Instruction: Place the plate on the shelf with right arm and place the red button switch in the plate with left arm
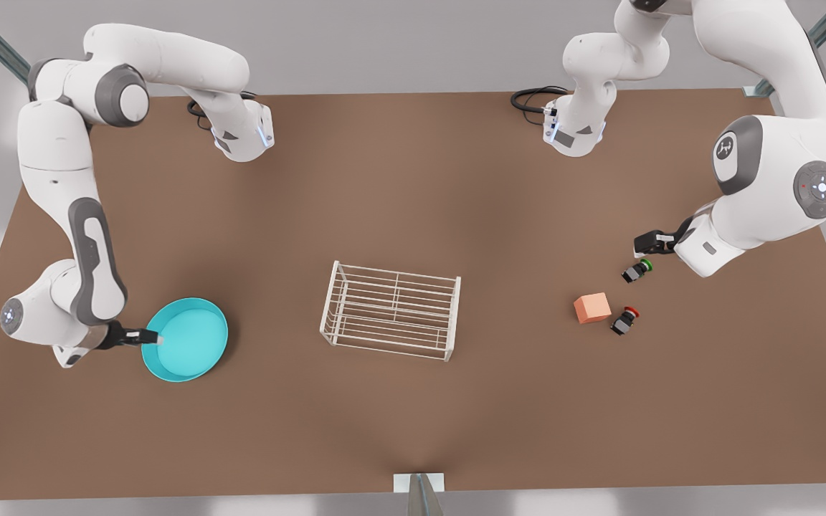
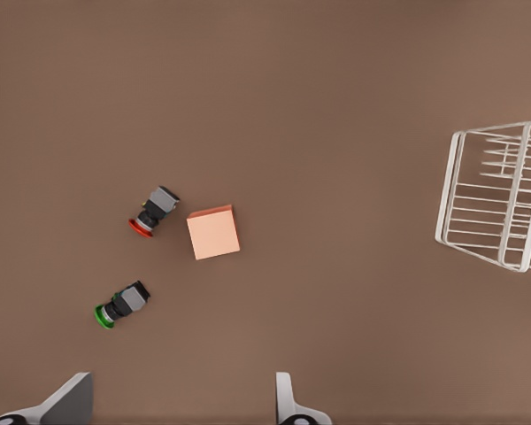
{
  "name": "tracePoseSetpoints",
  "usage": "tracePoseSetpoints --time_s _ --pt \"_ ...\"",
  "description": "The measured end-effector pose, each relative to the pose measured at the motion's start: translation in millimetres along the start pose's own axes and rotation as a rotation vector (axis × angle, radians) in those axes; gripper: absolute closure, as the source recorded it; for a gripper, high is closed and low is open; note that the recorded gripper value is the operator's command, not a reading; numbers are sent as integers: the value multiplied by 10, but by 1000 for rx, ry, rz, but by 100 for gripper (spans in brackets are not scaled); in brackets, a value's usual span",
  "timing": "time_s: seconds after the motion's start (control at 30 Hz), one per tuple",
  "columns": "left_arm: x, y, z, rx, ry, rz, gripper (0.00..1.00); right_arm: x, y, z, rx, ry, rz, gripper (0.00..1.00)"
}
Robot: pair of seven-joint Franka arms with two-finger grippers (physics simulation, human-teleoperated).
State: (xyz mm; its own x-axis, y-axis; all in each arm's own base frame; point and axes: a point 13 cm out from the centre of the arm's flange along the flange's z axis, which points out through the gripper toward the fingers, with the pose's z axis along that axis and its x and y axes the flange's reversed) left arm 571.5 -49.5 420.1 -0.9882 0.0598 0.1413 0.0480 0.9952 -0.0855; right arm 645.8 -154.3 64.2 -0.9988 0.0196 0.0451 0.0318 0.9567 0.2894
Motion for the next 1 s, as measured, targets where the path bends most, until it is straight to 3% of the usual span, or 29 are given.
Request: tracePoseSetpoints --time_s 0.03,0.23,0.8,1.0 --pt "1 0 1 0 0 0 0 -9 42 18 -16 -3 3 20" --pt "3 28 -1 0 1 -5 0 -48 45 34 -42 -16 -2 24" --pt "101 6 72 -3 39 -33 0 -115 -98 81 -47 -28 -44 70" --pt "111 -22 74 -5 42 -46 0 -109 -100 100 -48 -26 -59 69"
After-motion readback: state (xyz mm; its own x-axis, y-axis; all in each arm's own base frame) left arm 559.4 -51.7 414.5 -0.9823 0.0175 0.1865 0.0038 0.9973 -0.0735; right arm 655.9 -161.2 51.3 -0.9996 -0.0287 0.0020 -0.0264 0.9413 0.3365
